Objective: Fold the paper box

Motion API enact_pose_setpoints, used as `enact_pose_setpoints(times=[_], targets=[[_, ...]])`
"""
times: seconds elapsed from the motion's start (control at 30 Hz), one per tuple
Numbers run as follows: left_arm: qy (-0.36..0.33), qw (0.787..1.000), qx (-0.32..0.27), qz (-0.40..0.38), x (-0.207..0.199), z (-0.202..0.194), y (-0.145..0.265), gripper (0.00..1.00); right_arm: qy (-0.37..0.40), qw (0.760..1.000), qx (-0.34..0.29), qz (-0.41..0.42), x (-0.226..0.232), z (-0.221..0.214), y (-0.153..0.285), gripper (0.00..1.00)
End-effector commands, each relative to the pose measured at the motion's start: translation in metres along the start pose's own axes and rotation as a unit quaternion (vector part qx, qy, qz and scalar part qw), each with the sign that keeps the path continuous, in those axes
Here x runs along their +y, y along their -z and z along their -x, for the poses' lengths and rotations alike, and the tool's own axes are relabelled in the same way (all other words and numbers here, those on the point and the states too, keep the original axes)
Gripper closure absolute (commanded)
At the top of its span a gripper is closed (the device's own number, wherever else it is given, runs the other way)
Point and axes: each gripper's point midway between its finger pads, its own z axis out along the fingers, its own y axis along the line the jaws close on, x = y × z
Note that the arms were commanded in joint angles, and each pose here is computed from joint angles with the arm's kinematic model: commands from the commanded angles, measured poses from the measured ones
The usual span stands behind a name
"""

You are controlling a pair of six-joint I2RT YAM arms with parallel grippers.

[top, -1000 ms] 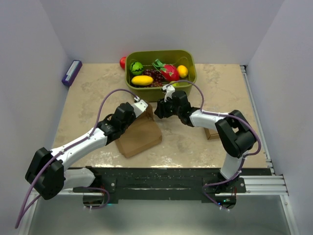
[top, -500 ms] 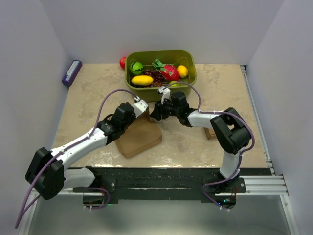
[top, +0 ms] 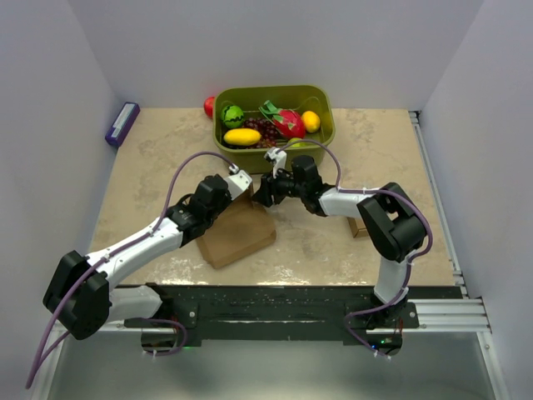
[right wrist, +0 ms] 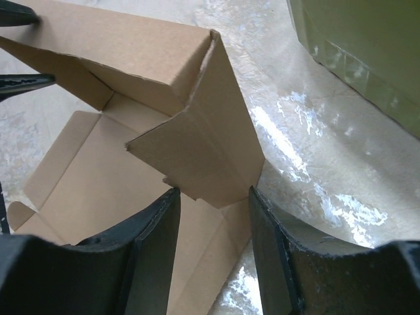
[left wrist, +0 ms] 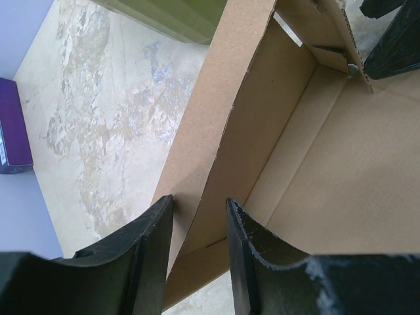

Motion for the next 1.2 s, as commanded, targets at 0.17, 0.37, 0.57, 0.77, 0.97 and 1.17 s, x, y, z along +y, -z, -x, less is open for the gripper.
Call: enact_pose_setpoints(times=[0.17,0.37,0.57,0.77,0.97,1.17], targets=[[-0.018,0.994,0.047,-0.094,-0.046,-0.033,-0.002,0.59,0.042,0.998,-0.047,0.024,0.010,0.032,-0.007,0.53],[-0.019,0.994,0.044,-0.096,-0.047,-0.032,-0.001,0.59,0.050,0.997,-0.058,0.023,0.006,0.039,-0.014,0.56],[-0.021,0.994,0.045,-0.098,-0.047,-0.033,-0.001,0.61,0.068,0.996,-0.062,0.016,0.001,0.051,-0.021,0.55],[-0.021,0.994,0.043,-0.098,-0.047,-0.032,-0.001,0.61,0.081,0.995,-0.064,0.009,-0.005,0.058,-0.027,0.63],[-0.022,0.994,0.044,-0.098,-0.047,-0.032,-0.002,0.61,0.086,0.994,-0.062,0.003,-0.009,0.056,-0.030,0.74],[-0.023,0.994,0.042,-0.102,-0.048,-0.031,-0.002,0.61,0.093,0.994,-0.065,-0.011,-0.011,0.054,-0.035,0.72]])
